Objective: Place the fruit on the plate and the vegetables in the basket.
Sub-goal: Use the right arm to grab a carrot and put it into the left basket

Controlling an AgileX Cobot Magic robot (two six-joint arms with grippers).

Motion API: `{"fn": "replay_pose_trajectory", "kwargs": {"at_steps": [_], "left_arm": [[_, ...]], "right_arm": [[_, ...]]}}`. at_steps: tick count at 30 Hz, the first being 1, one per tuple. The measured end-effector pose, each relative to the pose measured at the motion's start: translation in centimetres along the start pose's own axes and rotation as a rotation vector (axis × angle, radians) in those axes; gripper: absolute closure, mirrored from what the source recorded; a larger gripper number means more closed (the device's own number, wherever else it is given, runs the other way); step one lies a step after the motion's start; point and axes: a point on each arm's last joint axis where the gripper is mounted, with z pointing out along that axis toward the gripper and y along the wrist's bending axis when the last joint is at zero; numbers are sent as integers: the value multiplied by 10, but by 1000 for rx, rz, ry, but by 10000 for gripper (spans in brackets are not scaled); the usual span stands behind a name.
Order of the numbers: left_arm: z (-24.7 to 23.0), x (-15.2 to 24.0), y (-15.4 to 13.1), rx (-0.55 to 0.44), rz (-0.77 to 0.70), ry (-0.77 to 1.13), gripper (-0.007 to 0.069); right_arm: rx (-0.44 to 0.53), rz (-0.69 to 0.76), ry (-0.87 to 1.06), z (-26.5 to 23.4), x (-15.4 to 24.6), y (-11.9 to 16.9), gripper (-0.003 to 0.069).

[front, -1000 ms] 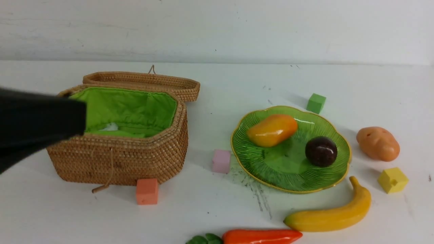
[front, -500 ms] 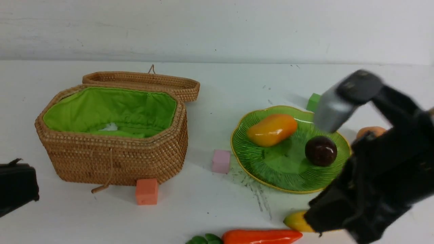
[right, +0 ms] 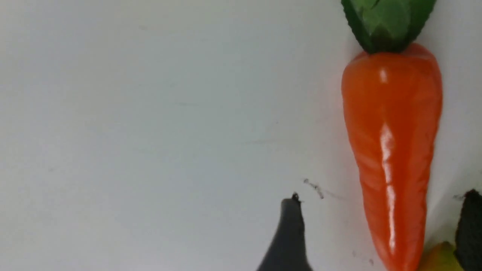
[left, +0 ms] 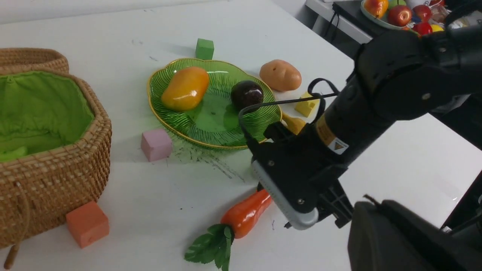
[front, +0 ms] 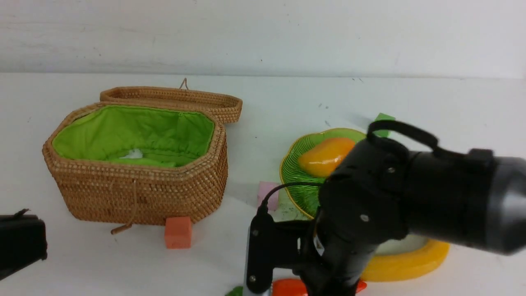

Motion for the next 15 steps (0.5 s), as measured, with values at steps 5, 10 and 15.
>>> {"fn": "replay_pose_trajectory", "kwargs": {"at_steps": [5,10,15], "left_arm": [[0,0,0,0,0,1,638],[0,1,0,-2,0,7,638],[0,1,0,-1,-1,12,638]], "right_arm": [[16,26,-16,23,0,-15,86],[-21,29,-20,41,0,-19,93],[-38,17,-3,55,-1,-20,176]]}}
